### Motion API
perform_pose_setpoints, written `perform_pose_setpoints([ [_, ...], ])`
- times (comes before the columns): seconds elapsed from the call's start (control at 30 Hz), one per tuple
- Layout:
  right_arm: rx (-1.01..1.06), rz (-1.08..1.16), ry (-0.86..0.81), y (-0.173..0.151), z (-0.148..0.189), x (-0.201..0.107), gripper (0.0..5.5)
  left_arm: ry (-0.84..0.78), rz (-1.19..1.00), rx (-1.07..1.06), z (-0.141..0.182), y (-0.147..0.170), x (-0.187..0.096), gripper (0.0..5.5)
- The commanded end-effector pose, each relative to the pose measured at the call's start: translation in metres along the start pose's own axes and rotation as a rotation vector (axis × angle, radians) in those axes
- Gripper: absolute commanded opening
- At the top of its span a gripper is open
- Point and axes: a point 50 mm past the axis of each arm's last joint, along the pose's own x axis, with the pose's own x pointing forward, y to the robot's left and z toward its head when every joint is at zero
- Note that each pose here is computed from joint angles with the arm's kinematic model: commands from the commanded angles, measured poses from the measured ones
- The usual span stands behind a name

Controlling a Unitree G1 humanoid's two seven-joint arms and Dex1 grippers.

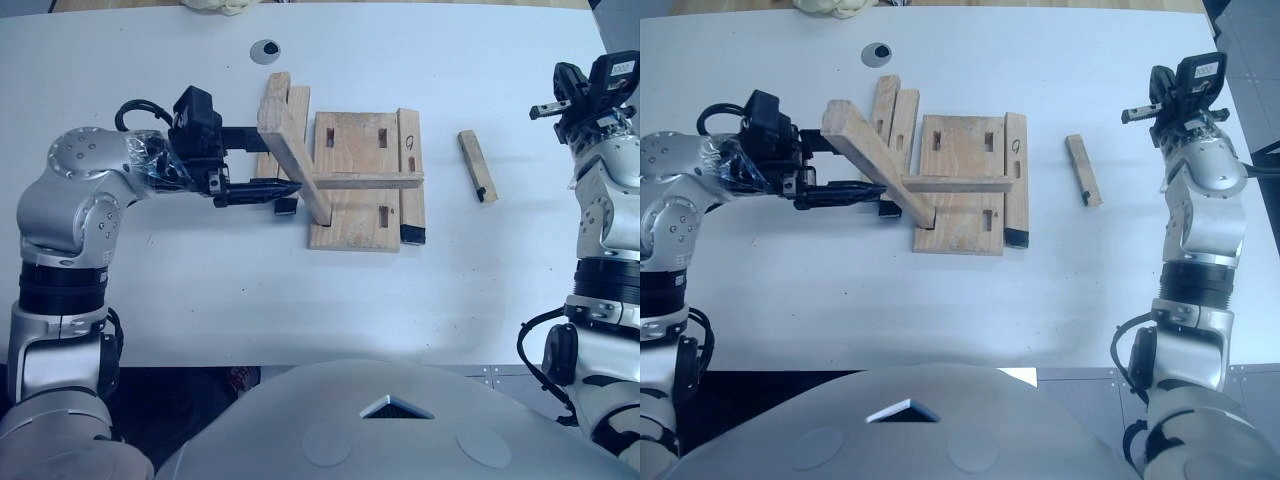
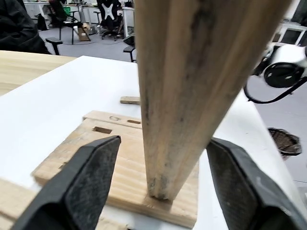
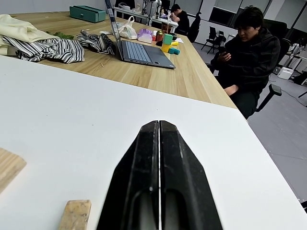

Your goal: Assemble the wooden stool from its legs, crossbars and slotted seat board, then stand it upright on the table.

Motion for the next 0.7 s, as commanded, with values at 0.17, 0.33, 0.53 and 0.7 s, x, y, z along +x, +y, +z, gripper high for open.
perform_pose_setpoints([
  [0.17, -0.02, -0.021, -0.022, -0.005, 0.007, 0.0, 0.0, 0.065, 0.256, 0.006, -0.011, 0.003, -0.021, 3.17],
  [0.33, -0.028, -0.026, -0.02, -0.007, 0.006, -0.002, 0.0, 0.071, 0.366, -0.154, -0.033, -0.015, -0.03, 3.17],
  [0.53, -0.023, -0.043, -0.007, -0.009, 0.002, -0.007, 0.0, 0.085, 0.739, -0.47, -0.077, 0.0, -0.012, 3.17],
  [0.7, -0.024, -0.039, -0.011, -0.007, 0.003, -0.005, 0.0, 0.076, 0.884, -0.555, -0.089, 0.016, 0.003, 3.17],
])
